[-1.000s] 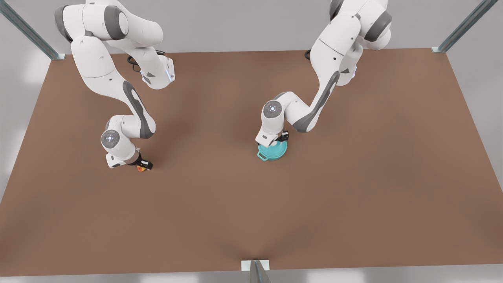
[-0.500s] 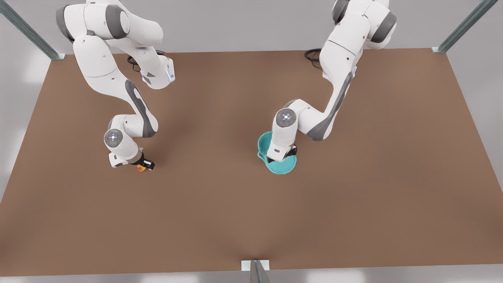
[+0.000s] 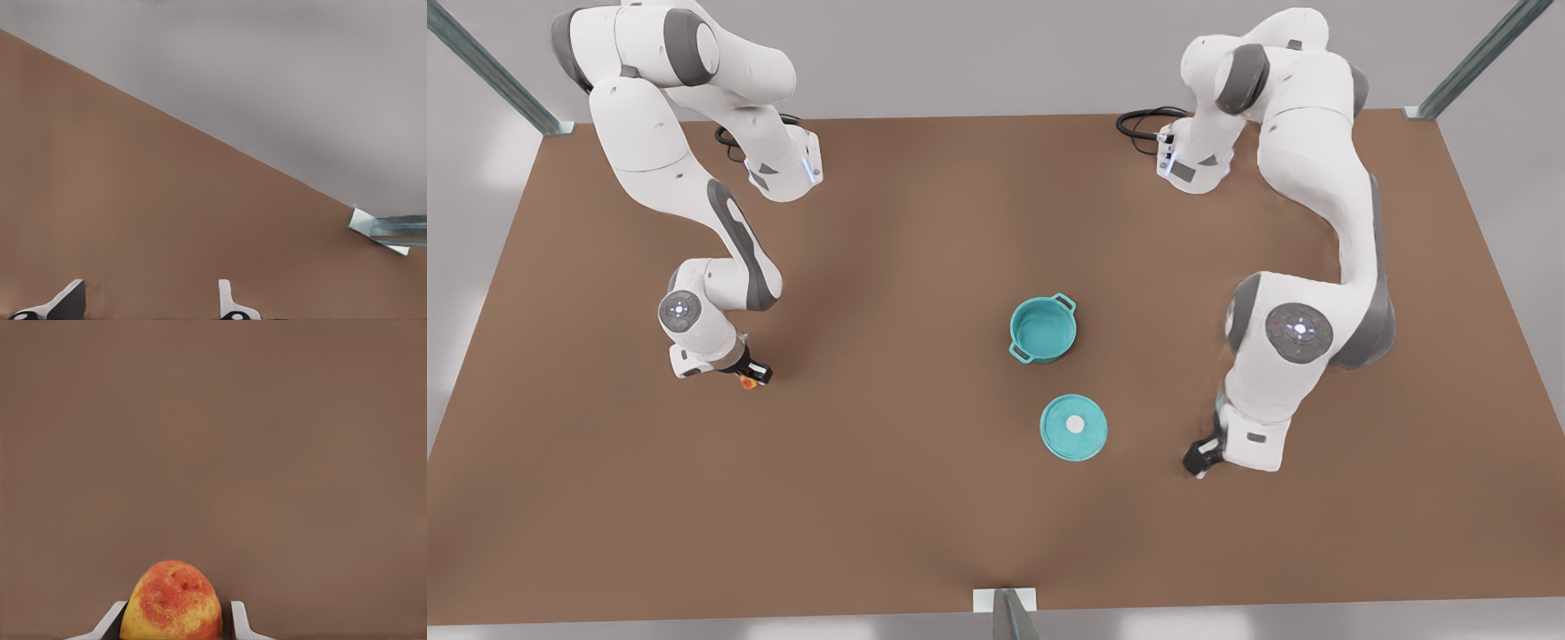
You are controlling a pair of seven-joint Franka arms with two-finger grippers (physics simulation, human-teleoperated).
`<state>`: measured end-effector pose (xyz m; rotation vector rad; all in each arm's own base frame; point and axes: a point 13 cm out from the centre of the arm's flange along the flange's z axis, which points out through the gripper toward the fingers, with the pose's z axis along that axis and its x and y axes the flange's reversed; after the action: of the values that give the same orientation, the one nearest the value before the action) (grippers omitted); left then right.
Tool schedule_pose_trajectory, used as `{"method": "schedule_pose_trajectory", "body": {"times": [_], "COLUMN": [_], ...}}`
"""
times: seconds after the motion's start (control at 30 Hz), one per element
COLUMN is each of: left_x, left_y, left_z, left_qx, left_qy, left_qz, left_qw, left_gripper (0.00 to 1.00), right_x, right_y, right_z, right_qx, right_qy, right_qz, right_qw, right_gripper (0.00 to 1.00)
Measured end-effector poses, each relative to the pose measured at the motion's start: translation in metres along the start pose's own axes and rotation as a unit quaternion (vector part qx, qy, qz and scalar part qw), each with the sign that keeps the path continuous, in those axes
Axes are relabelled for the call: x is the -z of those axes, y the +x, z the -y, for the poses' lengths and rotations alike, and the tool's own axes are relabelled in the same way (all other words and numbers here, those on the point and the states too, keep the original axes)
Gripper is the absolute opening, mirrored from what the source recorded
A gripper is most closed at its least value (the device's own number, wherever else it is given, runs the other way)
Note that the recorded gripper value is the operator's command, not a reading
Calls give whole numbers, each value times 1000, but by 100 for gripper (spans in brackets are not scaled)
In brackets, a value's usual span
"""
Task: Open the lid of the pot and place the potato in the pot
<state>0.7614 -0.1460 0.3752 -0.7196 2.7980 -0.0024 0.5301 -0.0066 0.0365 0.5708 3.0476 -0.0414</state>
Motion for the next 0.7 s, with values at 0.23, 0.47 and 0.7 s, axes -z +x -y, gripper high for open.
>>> {"method": "schedule_pose_trajectory", "body": {"times": [0.23,0.47,0.7], "left_x": [47,42,43], "left_y": [77,98,103], "left_z": [-167,-182,-185], "left_qx": [-3,-59,-103], "left_qy": [-42,-40,-34], "left_qz": [-155,-209,-223], "left_qw": [987,975,969], "left_gripper": [100,100,100], "right_x": [1,13,75], "right_y": [0,-5,-30], "right_z": [-1,-4,-59], "right_qx": [-1,-2,16], "right_qy": [0,-4,-16], "right_qz": [1,7,19], "right_qw": [1000,1000,1000], "right_gripper": [58,56,56]}}
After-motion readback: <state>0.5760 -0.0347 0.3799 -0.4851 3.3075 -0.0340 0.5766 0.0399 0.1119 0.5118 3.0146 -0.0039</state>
